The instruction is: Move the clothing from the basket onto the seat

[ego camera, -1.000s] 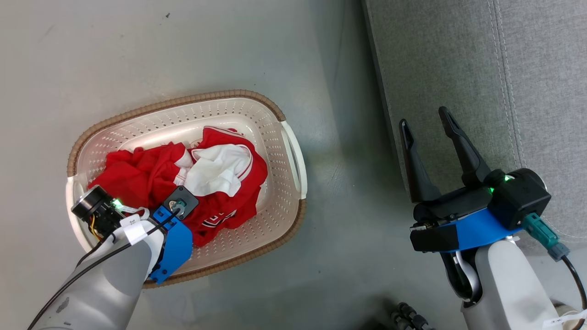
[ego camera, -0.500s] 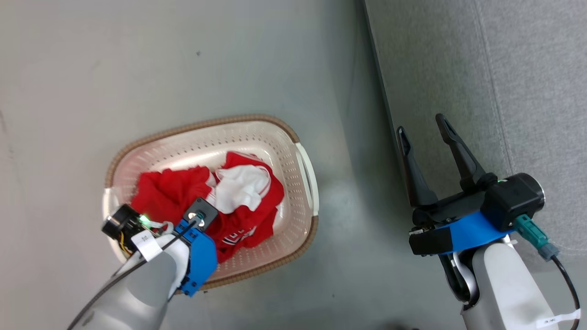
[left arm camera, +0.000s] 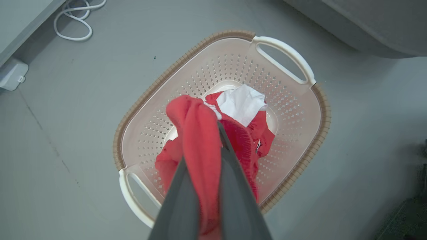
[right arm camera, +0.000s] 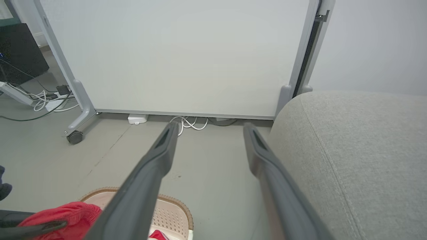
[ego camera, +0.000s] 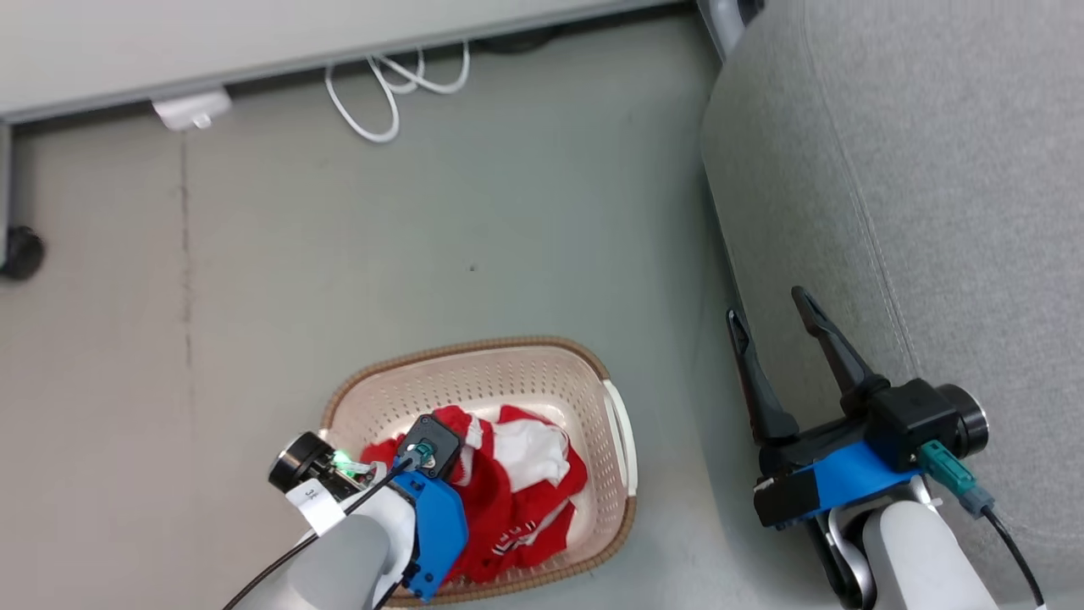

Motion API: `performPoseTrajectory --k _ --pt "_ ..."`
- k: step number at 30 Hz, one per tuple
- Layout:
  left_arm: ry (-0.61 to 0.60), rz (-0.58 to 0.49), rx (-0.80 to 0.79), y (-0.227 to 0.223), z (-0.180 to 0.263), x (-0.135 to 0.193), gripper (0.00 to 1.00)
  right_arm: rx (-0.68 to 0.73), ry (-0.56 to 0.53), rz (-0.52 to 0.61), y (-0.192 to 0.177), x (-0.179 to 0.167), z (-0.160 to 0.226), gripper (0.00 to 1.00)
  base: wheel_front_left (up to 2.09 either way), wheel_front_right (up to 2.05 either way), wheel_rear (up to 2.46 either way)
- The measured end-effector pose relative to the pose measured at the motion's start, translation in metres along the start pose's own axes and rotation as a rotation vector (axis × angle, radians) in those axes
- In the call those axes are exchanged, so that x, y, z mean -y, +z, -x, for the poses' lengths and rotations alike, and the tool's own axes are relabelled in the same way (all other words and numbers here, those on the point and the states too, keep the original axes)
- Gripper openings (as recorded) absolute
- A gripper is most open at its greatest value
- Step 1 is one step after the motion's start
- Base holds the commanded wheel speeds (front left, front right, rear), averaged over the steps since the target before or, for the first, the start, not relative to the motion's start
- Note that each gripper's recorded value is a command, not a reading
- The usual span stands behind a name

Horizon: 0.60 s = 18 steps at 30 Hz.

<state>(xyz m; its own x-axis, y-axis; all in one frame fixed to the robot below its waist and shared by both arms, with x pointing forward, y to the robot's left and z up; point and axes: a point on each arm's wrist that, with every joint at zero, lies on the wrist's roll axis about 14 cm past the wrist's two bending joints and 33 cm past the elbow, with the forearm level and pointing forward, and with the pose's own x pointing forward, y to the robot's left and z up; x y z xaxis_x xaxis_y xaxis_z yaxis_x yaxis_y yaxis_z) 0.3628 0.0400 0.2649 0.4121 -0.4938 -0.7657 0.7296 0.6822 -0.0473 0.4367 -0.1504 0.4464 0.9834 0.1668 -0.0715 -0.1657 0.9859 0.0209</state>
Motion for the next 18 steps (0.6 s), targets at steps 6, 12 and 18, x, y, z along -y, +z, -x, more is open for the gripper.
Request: performPoseTrajectory --k 6,12,18 --pt "0.029 0.003 0.152 0.043 0.025 0.004 0.00 0.049 0.029 0.000 0.021 -0.013 0.011 1.00 0.00 0.00 0.00" --pt "0.044 -0.024 0.273 0.082 0.048 0.006 0.00 0.079 0.068 -0.008 0.034 -0.030 0.021 1.00 0.00 0.00 0.00" --pt "0.056 -0.022 0.411 0.129 0.073 0.006 0.00 0.099 0.103 -0.011 0.044 -0.044 0.027 1.00 0.00 0.00 0.00"
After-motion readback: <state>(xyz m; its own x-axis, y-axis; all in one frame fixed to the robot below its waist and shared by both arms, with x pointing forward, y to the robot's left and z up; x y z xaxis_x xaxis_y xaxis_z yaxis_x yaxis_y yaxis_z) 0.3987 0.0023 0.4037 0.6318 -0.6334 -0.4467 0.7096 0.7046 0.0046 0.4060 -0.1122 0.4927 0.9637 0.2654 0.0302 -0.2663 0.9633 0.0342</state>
